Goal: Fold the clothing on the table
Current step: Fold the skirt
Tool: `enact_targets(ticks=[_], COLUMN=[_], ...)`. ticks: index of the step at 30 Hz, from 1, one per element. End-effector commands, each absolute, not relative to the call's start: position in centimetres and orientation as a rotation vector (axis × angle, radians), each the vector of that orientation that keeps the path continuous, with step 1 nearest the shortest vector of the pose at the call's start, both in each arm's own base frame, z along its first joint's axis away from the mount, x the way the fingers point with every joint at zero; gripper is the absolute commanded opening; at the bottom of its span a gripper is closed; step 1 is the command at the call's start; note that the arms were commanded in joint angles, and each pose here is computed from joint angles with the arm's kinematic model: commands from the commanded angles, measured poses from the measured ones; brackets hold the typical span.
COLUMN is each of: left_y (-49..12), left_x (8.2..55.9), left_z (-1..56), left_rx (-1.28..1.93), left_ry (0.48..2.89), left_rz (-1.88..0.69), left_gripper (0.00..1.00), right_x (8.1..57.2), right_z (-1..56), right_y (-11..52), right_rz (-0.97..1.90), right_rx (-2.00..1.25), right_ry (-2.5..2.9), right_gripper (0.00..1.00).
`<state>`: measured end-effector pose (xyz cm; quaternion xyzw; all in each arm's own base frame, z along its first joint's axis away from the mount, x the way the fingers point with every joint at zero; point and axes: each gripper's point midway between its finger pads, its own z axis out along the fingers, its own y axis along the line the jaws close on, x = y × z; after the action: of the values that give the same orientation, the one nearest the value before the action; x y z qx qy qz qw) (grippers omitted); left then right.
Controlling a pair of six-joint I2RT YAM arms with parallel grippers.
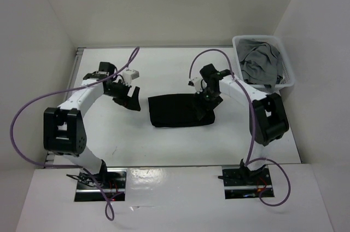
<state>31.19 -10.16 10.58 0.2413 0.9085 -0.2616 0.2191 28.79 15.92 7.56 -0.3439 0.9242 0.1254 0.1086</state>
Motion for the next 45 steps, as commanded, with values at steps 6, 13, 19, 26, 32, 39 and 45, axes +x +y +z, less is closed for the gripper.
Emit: enact_targets(ticks=[6, 13, 19, 26, 32, 39, 45], left_y=[-17.1, -20.5, -22.3, -22.7, -22.6, -22.4, -22.2], left_x=[35.9, 36.2, 33.6, 31.1, 30.7, 30.2, 29.6], left_z=[10.5, 8.9, 5.6, 3.1, 2.1, 1.8, 2.1], left_rx=[0.858, 0.951, 1.003, 0.979, 0.952, 0.948, 0.946], left_ry=[2.404, 2.387, 2.462, 2.559, 2.597, 2.627, 2.64], left_rz=[-0.778, -0.8, -0.851, -0.952, -0.963, -0.97, -0.973], left_gripper=[0.99, 0.99, 0.99, 0.99, 0.99, 0.99, 0.99], right_x=[32.1, 32.2, 32.5, 34.2, 37.0, 40.3, 42.6], right_z=[6.0, 3.9, 1.7, -0.1, 0.2, 0.5, 0.2], right_y=[16.7, 16.1, 15.4, 14.3, 13.8, 12.7, 12.1], right_rz=[0.278, 0.22, 0.142, 0.051, -0.015, -0.175, -0.279], right_rx=[-0.8, -0.769, -0.758, -0.697, -0.65, -0.618, -0.612], right_ry=[2.725, 2.777, 2.831, 2.861, 2.818, 2.741, 2.688], right_gripper=[0.99, 0.99, 0.99, 0.99, 0.99, 0.99, 0.99])
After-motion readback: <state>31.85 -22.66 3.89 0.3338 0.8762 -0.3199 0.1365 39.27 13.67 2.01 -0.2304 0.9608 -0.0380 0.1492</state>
